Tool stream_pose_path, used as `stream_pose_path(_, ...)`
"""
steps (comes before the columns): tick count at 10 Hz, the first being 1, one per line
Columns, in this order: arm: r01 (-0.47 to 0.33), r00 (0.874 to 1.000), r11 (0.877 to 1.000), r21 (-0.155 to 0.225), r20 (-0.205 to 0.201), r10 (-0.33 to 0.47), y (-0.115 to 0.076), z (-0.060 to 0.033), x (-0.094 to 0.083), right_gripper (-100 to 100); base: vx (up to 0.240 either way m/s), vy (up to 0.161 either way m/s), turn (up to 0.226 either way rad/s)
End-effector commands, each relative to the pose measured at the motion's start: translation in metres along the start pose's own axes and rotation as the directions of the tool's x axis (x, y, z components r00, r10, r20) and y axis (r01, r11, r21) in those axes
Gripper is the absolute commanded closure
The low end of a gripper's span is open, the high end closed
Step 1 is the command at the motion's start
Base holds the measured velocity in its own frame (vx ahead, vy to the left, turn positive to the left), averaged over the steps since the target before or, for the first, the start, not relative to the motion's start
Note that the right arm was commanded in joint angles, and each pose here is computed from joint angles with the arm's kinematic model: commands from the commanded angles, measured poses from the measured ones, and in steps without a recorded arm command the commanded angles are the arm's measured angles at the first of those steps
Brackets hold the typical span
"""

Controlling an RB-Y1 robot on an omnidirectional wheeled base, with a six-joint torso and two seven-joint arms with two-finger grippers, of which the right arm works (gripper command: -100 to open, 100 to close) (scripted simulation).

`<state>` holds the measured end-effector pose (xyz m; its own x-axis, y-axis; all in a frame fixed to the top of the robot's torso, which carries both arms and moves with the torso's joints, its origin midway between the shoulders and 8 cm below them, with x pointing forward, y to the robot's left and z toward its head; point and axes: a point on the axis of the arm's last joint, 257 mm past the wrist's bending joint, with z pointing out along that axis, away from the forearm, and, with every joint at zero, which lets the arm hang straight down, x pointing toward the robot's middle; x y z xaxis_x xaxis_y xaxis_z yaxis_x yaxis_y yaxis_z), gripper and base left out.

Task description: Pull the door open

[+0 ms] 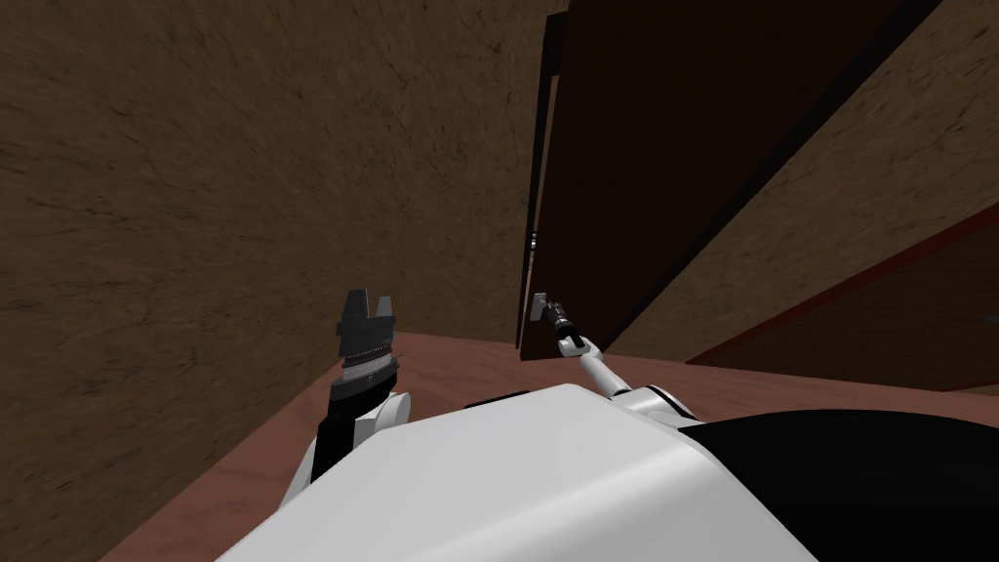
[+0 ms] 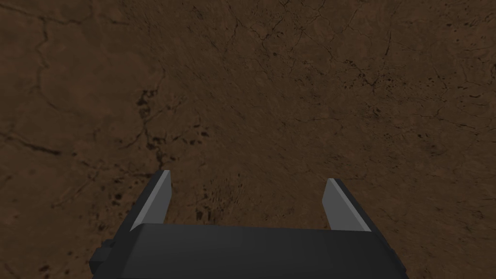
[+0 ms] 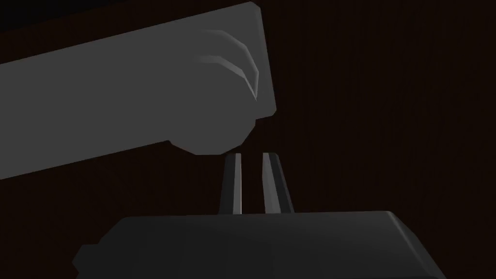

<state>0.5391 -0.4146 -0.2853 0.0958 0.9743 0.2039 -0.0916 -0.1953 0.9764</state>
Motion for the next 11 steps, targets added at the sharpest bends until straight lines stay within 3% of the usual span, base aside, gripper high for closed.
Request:
stream_pose_path(1,-0.085,0.996,0.996,-0.001,0.009,0.085,-0.003,0.0020,0.006,-100,-0.074,-0.043,0.019)
stream_pose_path(3,-0.197,0.980,0.980,-0.008,0.022,0.197,-0.006,0.0053,0.014,-100,-0.095,-0.042,0.061)
stream_pose_path(4,-0.256,0.966,0.967,-0.012,0.028,0.256,-0.007,0.0070,0.018,-100,-0.091,-0.039,0.040)
stream_pose_path(6,-0.374,0.926,0.927,-0.021,0.039,0.375,-0.010,0.0105,0.028,-100,-0.096,-0.050,0.051)
stream_pose_path(7,-0.382,0.923,0.924,-0.022,0.039,0.383,-0.010,0.0105,0.028,-100,-0.069,-0.034,0.019)
stream_pose_path(10,-0.557,0.828,0.830,-0.038,0.054,0.558,-0.016,0.0158,0.044,-100,-0.081,-0.052,0.045)
stream_pose_path(11,-0.566,0.822,0.824,-0.038,0.053,0.567,-0.016,0.0158,0.044,-100,-0.070,-0.040,0.028)
